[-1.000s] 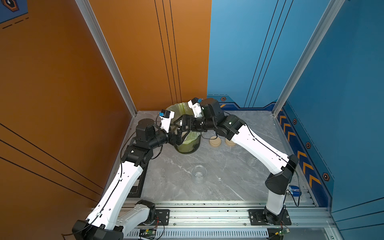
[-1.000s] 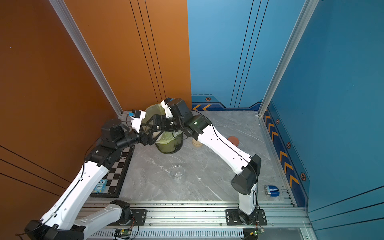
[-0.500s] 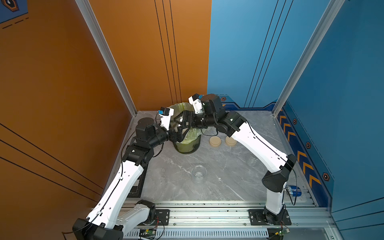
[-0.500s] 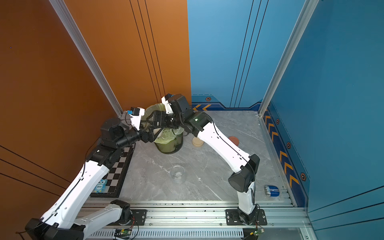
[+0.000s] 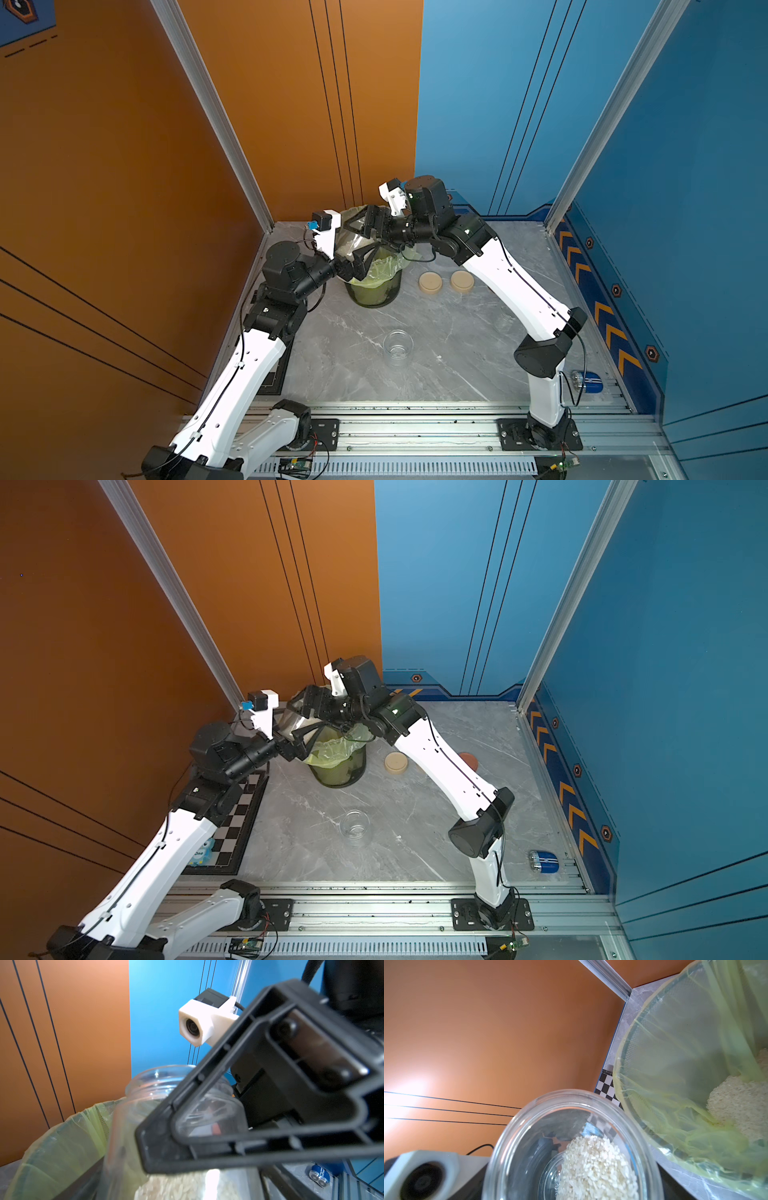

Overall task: Empty moldy rice from jars
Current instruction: Pour the moldy rice from the jar into the trash bin.

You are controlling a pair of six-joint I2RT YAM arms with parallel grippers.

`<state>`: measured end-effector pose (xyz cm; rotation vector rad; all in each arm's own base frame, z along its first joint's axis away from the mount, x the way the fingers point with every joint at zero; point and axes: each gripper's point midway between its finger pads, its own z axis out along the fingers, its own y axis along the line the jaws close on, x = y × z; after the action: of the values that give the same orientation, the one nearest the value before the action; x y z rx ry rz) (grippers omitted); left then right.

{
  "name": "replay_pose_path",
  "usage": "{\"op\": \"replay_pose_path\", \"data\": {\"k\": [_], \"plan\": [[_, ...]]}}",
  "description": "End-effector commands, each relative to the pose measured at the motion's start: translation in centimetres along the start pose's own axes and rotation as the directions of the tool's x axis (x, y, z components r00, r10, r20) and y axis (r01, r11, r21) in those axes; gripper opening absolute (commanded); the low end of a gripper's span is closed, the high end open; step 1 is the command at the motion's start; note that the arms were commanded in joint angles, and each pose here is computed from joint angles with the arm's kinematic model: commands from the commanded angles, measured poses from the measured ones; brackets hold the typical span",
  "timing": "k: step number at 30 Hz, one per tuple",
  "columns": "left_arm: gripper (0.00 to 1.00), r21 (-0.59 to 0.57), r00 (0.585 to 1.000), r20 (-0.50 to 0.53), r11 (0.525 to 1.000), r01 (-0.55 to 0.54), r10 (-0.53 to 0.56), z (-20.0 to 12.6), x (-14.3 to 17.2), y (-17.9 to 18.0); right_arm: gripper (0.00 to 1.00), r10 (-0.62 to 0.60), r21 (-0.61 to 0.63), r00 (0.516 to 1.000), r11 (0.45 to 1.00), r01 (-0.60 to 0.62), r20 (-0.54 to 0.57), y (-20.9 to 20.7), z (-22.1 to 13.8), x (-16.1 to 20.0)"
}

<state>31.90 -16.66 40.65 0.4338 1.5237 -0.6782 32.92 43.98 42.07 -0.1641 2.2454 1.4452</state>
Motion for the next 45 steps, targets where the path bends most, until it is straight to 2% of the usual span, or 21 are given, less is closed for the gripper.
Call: {"op": "replay_pose_path", "data": {"k": [1,10,16,22,29,42,45], "plan": [[0.98,-0.018,0.995,0.075,0.998,-0.065,0.067,-0.1,-0.5,0.0,0.00,0.047,-0.134,0.999,0.990,-0.048,-0.009,3.9,-1.0,-0.6],[0.98,-0.081,0.961,0.221,0.985,-0.154,0.168,-0.9,-0.5,0.5,0.00,0.113,-0.168,0.993,0.979,-0.118,-0.039,4.5,-1.3,-0.9],[0.98,-0.064,0.940,0.273,0.978,-0.196,0.206,-0.9,-0.4,0.0,0.00,0.142,-0.212,0.989,0.966,-0.148,-0.047,5.8,-2.0,-1.2],[0.98,-0.056,0.921,0.326,0.977,-0.206,0.213,-0.8,-0.1,-0.2,0.00,0.168,-0.229,0.983,0.956,-0.181,-0.077,6.3,-1.9,-0.6],[0.98,-0.048,0.896,0.390,0.976,-0.211,0.213,-0.8,-1.5,-0.9,0.00,0.184,-0.231,0.977,0.951,-0.205,-0.108,6.2,-1.7,-0.3],[1.00,-0.062,0.877,0.427,0.975,-0.215,0.220,-1.5,-2.2,-1.4,0.00,0.211,-0.230,0.970,0.945,-0.233,-0.118,5.6,-1.5,-0.7],[0.97,-0.077,0.870,0.438,0.974,-0.213,0.225,-1.8,-2.7,-1.3,0.00,0.216,-0.222,0.969,0.946,-0.237,-0.117,5.3,-1.3,-0.6]]}}
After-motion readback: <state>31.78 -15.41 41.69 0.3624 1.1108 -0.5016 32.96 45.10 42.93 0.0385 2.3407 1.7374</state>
